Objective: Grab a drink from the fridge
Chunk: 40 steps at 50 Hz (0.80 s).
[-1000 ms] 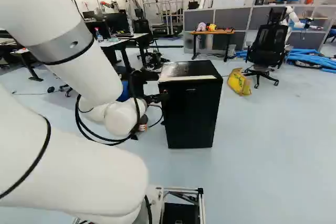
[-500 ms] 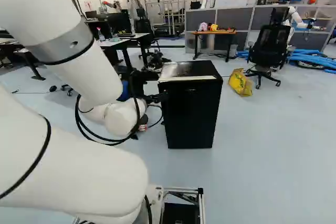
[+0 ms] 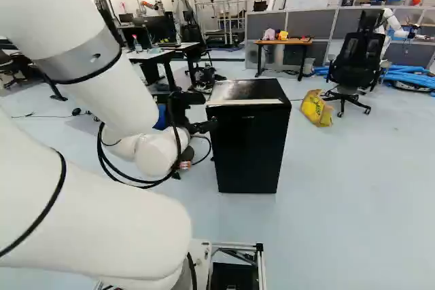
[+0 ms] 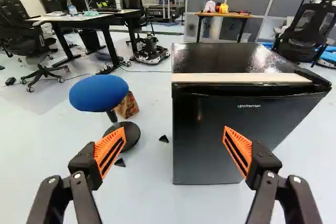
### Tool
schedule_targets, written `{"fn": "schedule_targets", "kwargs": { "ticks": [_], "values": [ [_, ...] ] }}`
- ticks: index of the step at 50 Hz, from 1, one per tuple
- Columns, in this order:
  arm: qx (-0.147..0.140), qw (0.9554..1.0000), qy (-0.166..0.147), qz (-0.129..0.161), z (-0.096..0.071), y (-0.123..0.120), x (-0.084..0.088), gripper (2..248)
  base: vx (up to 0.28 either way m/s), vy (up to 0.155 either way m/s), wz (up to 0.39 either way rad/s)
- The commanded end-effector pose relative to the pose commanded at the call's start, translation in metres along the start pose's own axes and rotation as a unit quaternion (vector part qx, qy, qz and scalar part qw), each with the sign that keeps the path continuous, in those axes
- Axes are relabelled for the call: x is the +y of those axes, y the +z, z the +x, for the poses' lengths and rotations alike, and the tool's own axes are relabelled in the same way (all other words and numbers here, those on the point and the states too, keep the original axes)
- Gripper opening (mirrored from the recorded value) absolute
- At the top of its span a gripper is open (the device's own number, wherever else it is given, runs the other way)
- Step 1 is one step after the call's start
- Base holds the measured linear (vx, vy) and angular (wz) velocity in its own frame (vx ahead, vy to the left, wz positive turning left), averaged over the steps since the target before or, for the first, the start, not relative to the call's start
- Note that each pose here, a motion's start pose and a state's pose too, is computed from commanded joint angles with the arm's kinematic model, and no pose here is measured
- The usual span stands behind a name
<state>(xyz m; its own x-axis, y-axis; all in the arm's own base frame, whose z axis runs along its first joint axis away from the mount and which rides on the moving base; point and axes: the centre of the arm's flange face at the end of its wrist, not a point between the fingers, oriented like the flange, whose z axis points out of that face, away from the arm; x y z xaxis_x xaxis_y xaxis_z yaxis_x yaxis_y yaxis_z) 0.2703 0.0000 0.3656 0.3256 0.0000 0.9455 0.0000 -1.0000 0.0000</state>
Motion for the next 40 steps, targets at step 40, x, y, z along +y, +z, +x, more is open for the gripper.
{"fn": "schedule_targets", "kwargs": {
  "ticks": [40],
  "values": [
    [0.000,1.0000,0.000,0.000,0.0000,0.0000,0.0000,247,0.000,-0.009,0.001]
  ]
}}
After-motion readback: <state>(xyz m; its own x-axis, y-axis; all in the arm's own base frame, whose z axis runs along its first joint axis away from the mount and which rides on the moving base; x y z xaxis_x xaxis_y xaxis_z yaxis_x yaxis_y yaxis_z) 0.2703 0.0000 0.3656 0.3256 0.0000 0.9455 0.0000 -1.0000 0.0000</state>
